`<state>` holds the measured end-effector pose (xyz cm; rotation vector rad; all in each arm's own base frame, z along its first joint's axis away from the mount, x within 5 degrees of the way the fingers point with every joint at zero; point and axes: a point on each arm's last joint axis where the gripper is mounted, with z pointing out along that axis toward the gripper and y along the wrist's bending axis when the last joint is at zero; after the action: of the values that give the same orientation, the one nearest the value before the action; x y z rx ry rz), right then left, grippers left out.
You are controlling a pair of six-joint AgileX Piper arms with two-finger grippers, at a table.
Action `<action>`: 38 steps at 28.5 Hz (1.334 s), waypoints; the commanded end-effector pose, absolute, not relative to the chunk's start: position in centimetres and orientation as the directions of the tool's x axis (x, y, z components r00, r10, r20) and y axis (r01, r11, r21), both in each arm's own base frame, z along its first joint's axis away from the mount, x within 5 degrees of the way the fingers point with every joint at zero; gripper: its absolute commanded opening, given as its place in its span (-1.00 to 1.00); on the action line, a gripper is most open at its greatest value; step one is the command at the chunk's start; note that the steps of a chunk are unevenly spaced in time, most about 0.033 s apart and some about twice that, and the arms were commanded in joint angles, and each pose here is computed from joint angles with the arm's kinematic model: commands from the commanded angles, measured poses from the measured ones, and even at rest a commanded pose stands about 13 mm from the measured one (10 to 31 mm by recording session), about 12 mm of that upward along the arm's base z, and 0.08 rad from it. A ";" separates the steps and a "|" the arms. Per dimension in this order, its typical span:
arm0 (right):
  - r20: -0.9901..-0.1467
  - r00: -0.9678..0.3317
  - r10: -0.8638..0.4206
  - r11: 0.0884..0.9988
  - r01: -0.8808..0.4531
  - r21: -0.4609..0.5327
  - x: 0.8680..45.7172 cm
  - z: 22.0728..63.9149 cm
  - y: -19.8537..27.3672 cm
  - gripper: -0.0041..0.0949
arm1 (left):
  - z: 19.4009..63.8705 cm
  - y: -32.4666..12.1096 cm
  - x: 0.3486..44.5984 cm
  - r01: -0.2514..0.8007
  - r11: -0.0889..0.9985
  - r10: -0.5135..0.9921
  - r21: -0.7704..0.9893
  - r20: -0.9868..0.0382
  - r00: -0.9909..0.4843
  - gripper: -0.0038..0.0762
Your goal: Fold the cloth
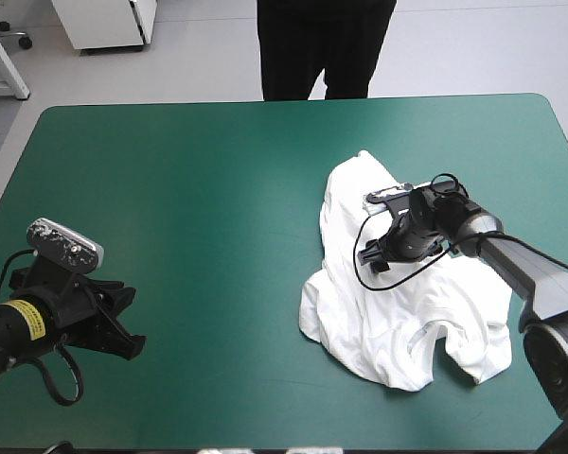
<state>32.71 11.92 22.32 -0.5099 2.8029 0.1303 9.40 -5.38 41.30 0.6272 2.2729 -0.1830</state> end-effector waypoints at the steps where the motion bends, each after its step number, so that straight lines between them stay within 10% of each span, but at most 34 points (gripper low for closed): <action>1: -0.373 -0.870 -0.323 0.933 -0.358 0.028 33.4 23.4 12.1 0.56 | 42.4 -5.6 9.7 0.485 0.873 0.340 0.047 -0.771 -0.538 -0.60; 5: -0.330 -0.896 -0.297 0.941 -0.333 0.058 33.7 22.0 12.4 0.24 | 42.4 -5.6 9.7 0.487 0.872 0.344 0.050 -0.771 -0.536 -0.60; 9: -0.294 -0.906 -0.306 0.924 -0.357 0.137 33.3 21.5 13.2 -0.93 | 42.4 -5.6 9.7 0.482 0.875 0.339 0.049 -0.772 -0.538 -0.60; 38: -0.379 -0.538 -0.753 0.501 -0.842 0.200 22.0 27.3 30.9 -0.95 | 42.6 -5.6 9.8 0.483 0.874 0.334 0.048 -0.782 -0.527 -0.60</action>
<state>23.65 29.94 24.68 -1.3163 2.6007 0.4679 9.53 -5.48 41.46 0.6180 2.2496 -0.1929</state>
